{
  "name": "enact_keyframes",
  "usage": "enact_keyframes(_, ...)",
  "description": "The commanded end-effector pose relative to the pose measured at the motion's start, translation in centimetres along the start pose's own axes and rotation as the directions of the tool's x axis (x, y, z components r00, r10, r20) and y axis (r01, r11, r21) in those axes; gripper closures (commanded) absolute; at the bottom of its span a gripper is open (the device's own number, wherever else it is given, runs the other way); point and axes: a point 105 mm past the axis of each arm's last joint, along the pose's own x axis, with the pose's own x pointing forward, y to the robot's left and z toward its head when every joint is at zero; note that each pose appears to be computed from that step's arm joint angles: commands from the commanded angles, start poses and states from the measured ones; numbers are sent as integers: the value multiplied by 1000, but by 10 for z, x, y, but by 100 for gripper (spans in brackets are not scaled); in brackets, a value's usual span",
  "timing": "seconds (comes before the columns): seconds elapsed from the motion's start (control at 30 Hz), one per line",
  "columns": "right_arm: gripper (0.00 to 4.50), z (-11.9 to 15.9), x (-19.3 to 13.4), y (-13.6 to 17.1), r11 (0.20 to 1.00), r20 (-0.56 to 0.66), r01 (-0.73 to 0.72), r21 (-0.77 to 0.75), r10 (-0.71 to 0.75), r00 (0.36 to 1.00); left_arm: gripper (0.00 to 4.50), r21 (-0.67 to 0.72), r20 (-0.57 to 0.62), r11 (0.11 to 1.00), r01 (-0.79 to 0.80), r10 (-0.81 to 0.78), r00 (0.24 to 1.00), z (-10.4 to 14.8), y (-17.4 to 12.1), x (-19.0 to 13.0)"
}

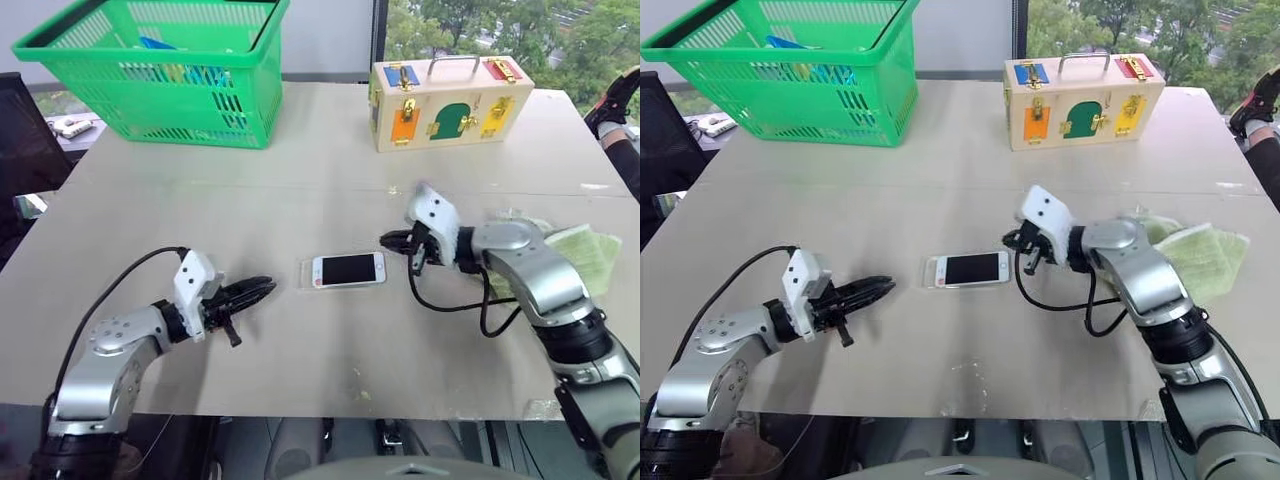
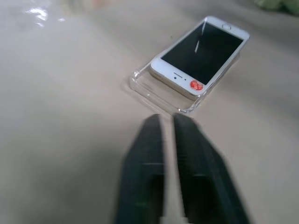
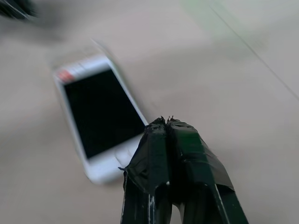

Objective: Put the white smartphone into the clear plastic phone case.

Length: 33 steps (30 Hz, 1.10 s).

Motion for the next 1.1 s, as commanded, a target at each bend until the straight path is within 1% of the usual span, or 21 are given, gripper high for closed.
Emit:
enact_keyframes(0.03, 450, 9, -11, -6, 996, 22, 81, -24, -81, 996, 441, 29, -14, 1000, -7, 8, 1000, 0, 4, 7)
enact_keyframes(0.07, 450, 6, -11, -5, 996, 8, 86, -23, -86, 996, 441, 32, -21, 999, -7, 7, 1000, -1, 5, 9)
enact_keyframes(0.13, 450, -9, -9, 0, 995, -65, 84, -47, -87, 994, 441, 40, -44, 999, -3, 5, 999, -6, 6, 15)
enact_keyframes(0.2, 450, -18, -5, 5, 995, -111, 67, -67, -74, 991, 441, 41, -64, 999, -1, 3, 998, -10, 7, 18)
enact_keyframes(0.33, 450, -26, 10, 17, 996, -163, 14, -90, -28, 986, 441, 46, -84, 999, 12, -8, 996, -17, 8, 23)
enact_keyframes(0.47, 450, -12, 26, 33, 993, -126, -64, -100, 51, 991, 441, 52, -70, 998, 48, -44, 997, -15, 4, 34)
enact_keyframes(0.57, 450, -7, 32, 38, 988, -123, -99, -121, 84, 989, 441, 51, -71, 997, 63, -59, 996, -15, 2, 37)
enact_keyframes(0.7, 450, -8, 38, 42, 977, -167, -148, -153, 122, 978, 441, 50, -68, 996, 76, -72, 995, -16, -1, 40)
enact_keyframes(0.93, 450, 0, 49, 49, 944, -193, -224, -243, 180, 965, 441, 51, -50, 993, 102, -100, 994, -12, -6, 46)
enact_keyframes(1.1, 450, -5, 57, 54, 888, -295, -315, -335, 219, 930, 441, 49, -42, 992, 119, -117, 992, -11, -9, 49)
